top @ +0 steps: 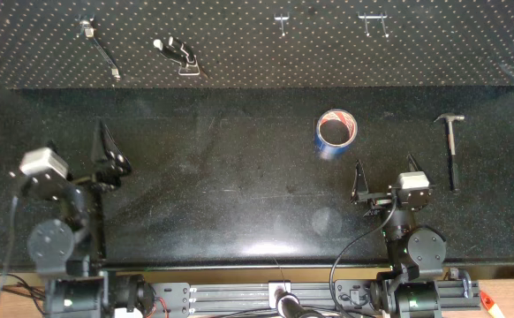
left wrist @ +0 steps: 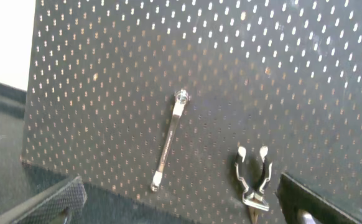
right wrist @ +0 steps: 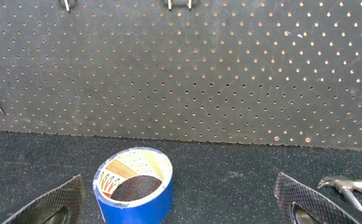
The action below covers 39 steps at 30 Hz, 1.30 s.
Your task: Place Tools Onto Pegboard
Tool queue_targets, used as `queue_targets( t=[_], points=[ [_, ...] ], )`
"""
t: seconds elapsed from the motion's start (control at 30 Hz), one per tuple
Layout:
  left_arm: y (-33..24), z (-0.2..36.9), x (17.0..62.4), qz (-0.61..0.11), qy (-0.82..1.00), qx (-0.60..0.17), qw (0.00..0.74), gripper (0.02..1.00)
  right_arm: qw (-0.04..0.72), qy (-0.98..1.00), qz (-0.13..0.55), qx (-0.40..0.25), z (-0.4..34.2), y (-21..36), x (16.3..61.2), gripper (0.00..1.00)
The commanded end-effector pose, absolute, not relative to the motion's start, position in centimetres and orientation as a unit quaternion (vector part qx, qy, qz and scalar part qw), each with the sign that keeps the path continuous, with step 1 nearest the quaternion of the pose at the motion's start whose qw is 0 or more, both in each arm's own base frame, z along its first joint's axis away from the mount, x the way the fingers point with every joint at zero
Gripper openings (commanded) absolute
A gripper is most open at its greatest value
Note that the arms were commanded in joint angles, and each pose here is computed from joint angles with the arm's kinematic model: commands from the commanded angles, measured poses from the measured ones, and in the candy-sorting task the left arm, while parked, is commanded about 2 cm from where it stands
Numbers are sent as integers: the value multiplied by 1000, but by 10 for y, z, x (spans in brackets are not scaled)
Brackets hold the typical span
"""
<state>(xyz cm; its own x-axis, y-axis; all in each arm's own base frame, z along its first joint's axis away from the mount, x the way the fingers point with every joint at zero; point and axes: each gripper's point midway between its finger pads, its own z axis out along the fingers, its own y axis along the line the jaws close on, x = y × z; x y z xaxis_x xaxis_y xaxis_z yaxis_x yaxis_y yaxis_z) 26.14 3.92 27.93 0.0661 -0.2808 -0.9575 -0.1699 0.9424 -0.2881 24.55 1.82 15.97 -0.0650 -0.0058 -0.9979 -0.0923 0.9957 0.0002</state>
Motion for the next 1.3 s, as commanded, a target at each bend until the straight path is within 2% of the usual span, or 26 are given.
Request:
queue_targets(
  t=[0.03,0.2,0.33,0.47,0.5,0.97,1.03,1.07,1.1,1.2,1.23,1.3],
  points=[
    [31,224,250,-60,668,-157,725,996,683,729,26,-38,158,18,245,989],
    [19,183,246,-73,682,-136,715,996,683,729,27,-39,158,18,245,991],
    [13,157,246,-45,726,-100,679,993,683,729,27,-39,158,18,245,989],
    [-18,156,245,-34,734,22,678,996,683,729,26,-38,158,18,245,989],
    [-20,156,245,-31,734,29,678,996,683,729,26,-38,158,18,245,989],
    [-18,155,245,-29,734,26,678,993,683,730,18,-30,158,14,246,989],
    [-18,155,245,-29,734,26,678,996,693,717,75,15,179,17,246,989],
    [-17,155,245,-29,734,26,678,996,688,719,97,-4,195,28,246,989],
    [-18,155,245,-29,734,26,678,996,673,731,111,-17,205,35,249,989],
    [-18,155,245,-29,734,26,678,996,580,799,158,8,217,52,268,991],
    [-18,155,245,-29,734,26,678,996,503,847,175,-16,211,75,281,991],
    [-18,155,245,-29,734,26,678,993,415,890,181,-52,199,107,294,991]
  ],
)
